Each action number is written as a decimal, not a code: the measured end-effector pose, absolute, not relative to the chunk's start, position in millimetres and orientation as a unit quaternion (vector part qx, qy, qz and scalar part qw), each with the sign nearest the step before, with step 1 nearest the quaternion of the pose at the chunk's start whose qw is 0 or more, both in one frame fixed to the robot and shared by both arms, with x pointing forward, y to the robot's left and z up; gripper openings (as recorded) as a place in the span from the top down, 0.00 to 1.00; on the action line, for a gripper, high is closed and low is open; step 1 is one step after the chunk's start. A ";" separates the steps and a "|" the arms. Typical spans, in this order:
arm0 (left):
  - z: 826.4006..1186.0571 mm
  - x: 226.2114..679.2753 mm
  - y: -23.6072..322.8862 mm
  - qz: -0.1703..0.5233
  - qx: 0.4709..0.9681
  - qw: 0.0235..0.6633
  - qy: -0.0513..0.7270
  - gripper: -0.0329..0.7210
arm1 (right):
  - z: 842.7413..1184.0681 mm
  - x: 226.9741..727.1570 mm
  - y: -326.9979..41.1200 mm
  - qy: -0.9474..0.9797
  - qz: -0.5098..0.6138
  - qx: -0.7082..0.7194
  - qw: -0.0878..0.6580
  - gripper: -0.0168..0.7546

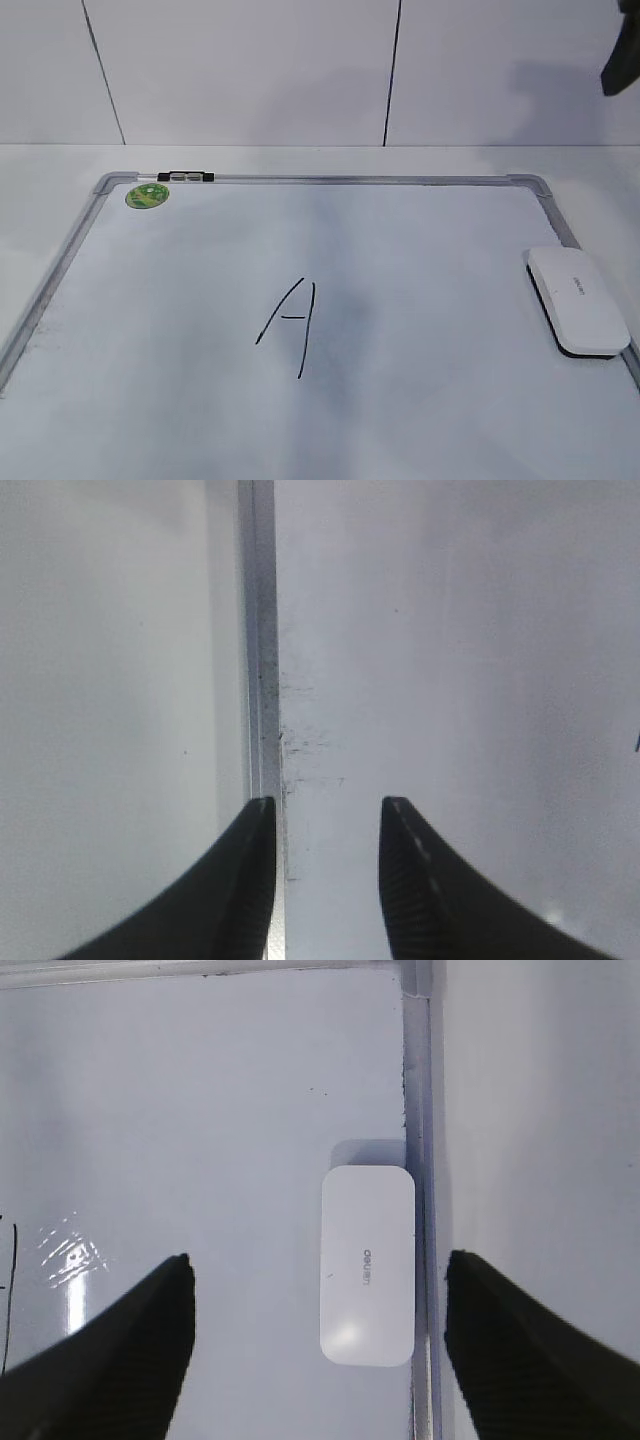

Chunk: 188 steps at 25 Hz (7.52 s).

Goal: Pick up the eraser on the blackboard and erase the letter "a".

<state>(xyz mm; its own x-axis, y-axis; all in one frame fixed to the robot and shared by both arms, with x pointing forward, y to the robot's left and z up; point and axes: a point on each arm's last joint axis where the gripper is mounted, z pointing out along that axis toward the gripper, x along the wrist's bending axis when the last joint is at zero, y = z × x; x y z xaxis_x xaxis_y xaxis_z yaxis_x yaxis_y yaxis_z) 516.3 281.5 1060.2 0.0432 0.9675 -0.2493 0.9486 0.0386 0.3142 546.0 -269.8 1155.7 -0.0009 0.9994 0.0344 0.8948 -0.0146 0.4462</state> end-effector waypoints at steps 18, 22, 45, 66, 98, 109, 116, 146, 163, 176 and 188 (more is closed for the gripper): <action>1131.4 439.1 263.6 0.069 0.723 0.269 0.633 0.60 | 1165.4 411.6 -280.7 0.680 0.214 0.678 0.180 0.21; 1144.4 417.0 264.5 0.077 0.720 0.282 0.629 0.60 | 1160.6 386.1 -275.4 0.696 0.226 0.657 0.180 0.21; 1182.2 289.0 266.5 0.161 0.685 0.421 0.572 0.60 | 1115.4 278.6 -284.5 0.697 0.315 0.618 0.183 0.21; 1079.1 225.2 270.4 0.179 0.700 0.424 0.547 0.60 | 1041.8 241.6 -294.4 0.705 0.319 0.605 0.189 0.21; 1063.8 242.8 275.4 0.255 0.676 0.448 0.527 0.60 | 1056.4 235.5 -309.5 0.714 0.318 0.539 0.315 0.21; 1063.9 243.1 276.1 0.259 0.676 0.445 0.527 0.61 | 1046.1 243.2 -306.5 0.713 0.324 0.537 0.314 0.21; 1064.0 242.9 275.5 0.256 0.676 0.448 0.527 0.64 | 1046.1 243.2 -306.4 0.713 0.325 0.537 0.313 0.21; 1063.7 229.2 275.6 0.285 0.658 0.471 0.514 0.64 | 1045.4 229.6 -310.3 0.686 0.354 0.533 0.345 0.21; 1063.7 232.5 274.6 0.315 0.622 0.452 0.556 0.63 | 1045.4 227.7 -308.3 0.630 0.319 0.598 0.378 0.21; 1063.7 232.5 274.6 0.315 0.622 0.452 0.556 0.64 | 1045.4 227.7 -308.3 0.630 0.319 0.599 0.378 0.21; 1063.7 232.5 274.6 0.315 0.622 0.452 0.556 0.64 | 1045.4 227.7 -308.3 0.630 0.319 0.599 0.378 0.21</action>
